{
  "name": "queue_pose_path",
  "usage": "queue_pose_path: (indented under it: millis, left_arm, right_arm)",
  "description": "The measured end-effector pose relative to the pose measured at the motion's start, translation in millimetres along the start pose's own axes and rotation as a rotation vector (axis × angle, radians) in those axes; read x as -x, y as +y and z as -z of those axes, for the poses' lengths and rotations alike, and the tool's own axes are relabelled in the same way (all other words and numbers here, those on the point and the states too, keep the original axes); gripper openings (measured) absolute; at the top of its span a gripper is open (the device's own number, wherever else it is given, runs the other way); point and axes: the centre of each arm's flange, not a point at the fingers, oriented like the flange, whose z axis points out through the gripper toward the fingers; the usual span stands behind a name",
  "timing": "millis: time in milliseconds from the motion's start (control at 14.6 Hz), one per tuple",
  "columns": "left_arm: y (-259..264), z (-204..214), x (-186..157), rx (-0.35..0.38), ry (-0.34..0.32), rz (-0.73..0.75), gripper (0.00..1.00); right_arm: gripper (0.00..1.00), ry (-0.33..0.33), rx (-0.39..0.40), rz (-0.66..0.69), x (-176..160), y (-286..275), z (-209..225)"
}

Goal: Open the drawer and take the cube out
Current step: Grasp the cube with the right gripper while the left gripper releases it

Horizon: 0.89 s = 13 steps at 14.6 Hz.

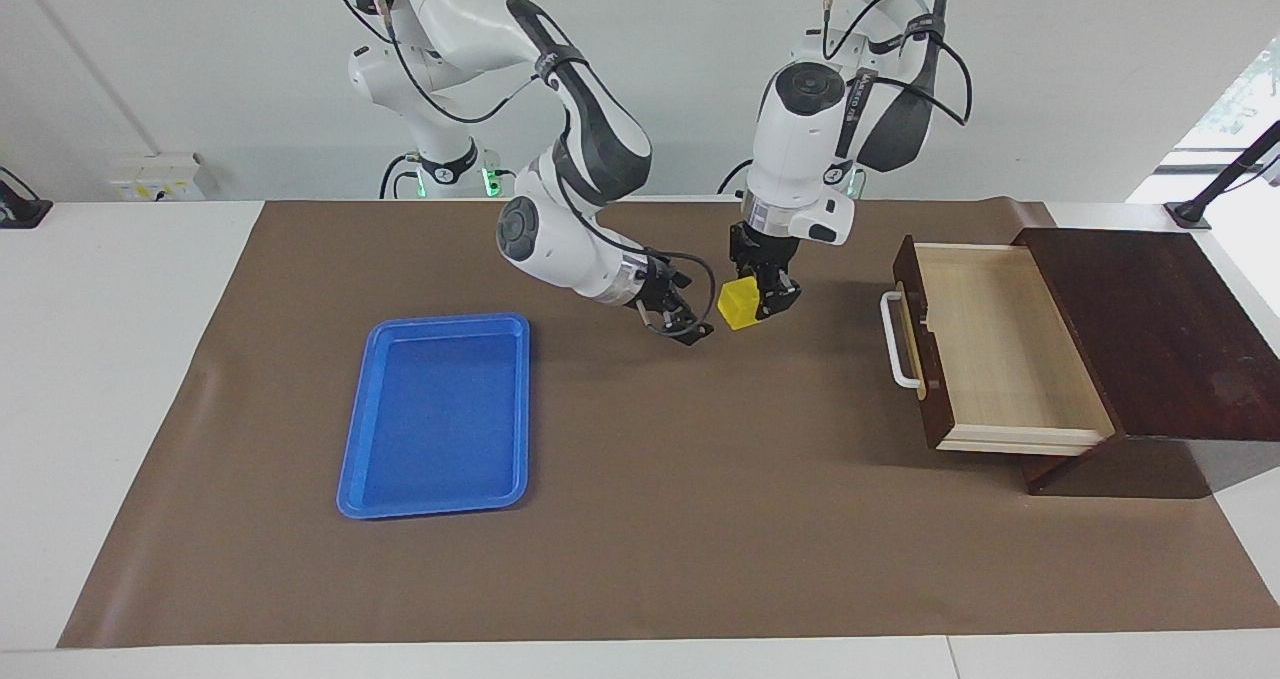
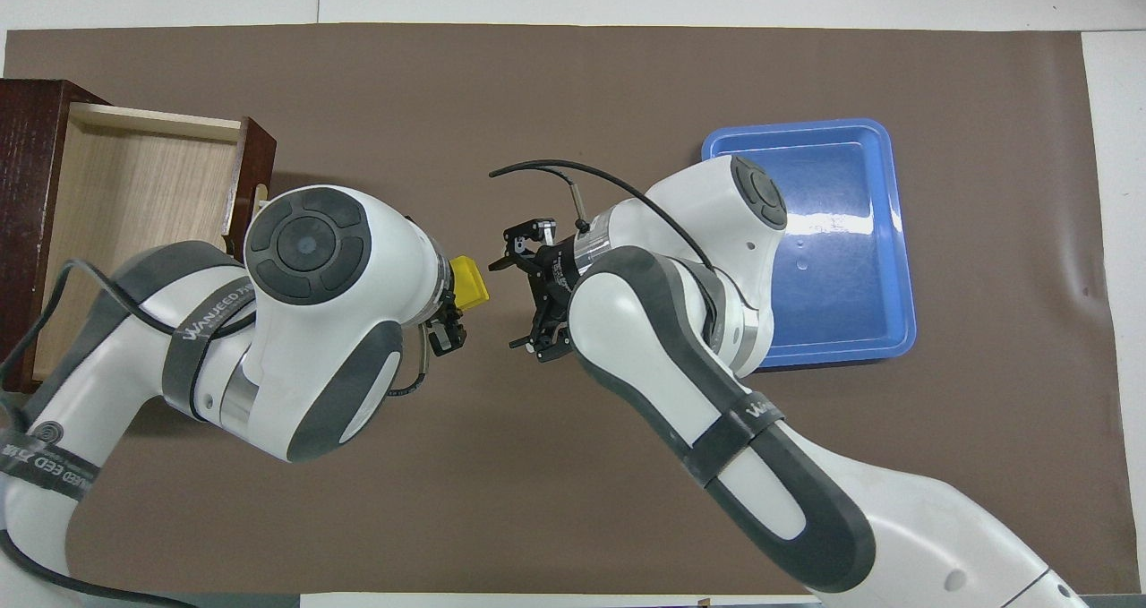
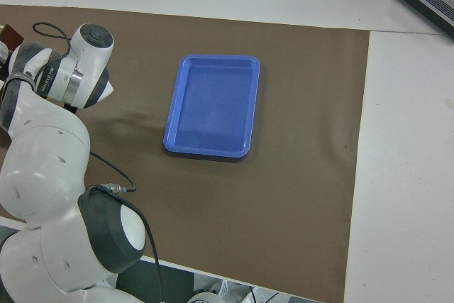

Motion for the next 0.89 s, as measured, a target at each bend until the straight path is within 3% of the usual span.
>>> queue_pose_path:
  millis: [890]
  left_arm:
    - [-19, -5, 10, -0.006, 0.003, -0.029, 0.55]
  right_arm:
    - [1.00, -0.008, -0.021, 0.014, 9, -14, 1]
